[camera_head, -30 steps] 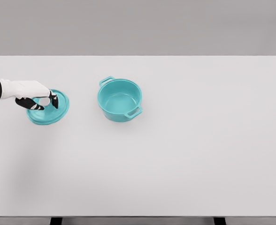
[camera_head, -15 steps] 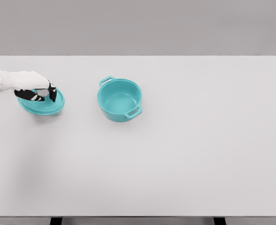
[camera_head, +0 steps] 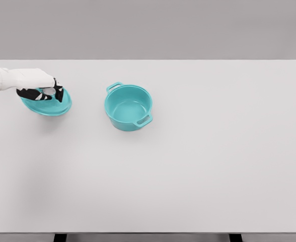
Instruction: Cover the pot with left arm
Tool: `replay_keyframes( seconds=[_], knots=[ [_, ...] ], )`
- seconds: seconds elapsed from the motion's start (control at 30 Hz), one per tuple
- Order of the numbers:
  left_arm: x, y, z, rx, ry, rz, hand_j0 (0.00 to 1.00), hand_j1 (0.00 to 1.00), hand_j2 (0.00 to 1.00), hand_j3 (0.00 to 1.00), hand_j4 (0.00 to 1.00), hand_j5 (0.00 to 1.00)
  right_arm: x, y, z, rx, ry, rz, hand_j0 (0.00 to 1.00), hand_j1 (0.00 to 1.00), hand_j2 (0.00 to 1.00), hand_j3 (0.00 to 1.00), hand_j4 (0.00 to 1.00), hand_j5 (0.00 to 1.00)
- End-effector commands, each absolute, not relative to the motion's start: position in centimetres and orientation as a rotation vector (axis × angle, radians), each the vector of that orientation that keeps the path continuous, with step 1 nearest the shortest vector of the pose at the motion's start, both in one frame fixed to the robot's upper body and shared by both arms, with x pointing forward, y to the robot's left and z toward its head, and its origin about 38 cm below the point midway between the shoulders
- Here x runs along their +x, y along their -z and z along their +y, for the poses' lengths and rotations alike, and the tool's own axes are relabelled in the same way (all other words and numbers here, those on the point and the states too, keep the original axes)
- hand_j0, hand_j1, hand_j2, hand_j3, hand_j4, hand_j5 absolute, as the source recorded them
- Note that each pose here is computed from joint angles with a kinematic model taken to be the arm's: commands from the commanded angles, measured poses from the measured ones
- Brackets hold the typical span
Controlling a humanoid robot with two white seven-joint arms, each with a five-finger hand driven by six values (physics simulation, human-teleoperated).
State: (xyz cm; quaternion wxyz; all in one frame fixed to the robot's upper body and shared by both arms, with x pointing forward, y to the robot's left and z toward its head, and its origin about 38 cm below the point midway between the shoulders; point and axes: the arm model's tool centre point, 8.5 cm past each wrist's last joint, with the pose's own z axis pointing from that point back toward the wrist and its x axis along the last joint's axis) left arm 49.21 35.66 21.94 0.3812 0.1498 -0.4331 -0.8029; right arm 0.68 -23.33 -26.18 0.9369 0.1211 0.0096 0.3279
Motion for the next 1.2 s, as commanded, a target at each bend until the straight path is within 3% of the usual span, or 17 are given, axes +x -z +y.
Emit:
replay_keyframes(
  seconds=[0.0,0.2,0.53,1.17],
  knots=[
    [49.2,-22.2,35.3,0.369,2.036,-1.135,0.49,0.49,0.49,0.49,0.49,0.49,0.7,26.2,-23.3,0.248,-0.67,0.02,1.0,1.0,1.0,1.0,1.0,1.0],
    [49.4,-23.3,34.6,0.349,2.011,-1.198,0.49,0.49,0.49,0.49,0.49,0.49,0.7,26.2,-23.3,0.248,-0.67,0.02,1.0,1.0,1.0,1.0,1.0,1.0],
    [48.1,-26.8,28.9,0.248,2.071,-1.421,0.49,0.49,0.49,0.49,0.49,0.49,0.7,26.2,-23.3,0.248,-0.67,0.02,1.0,1.0,1.0,1.0,1.0,1.0],
    [48.3,-25.3,20.1,0.086,2.123,-1.56,0.49,0.49,0.49,0.49,0.49,0.49,0.7,26.2,-23.3,0.248,-0.67,0.02,1.0,1.0,1.0,1.0,1.0,1.0]
  ],
)
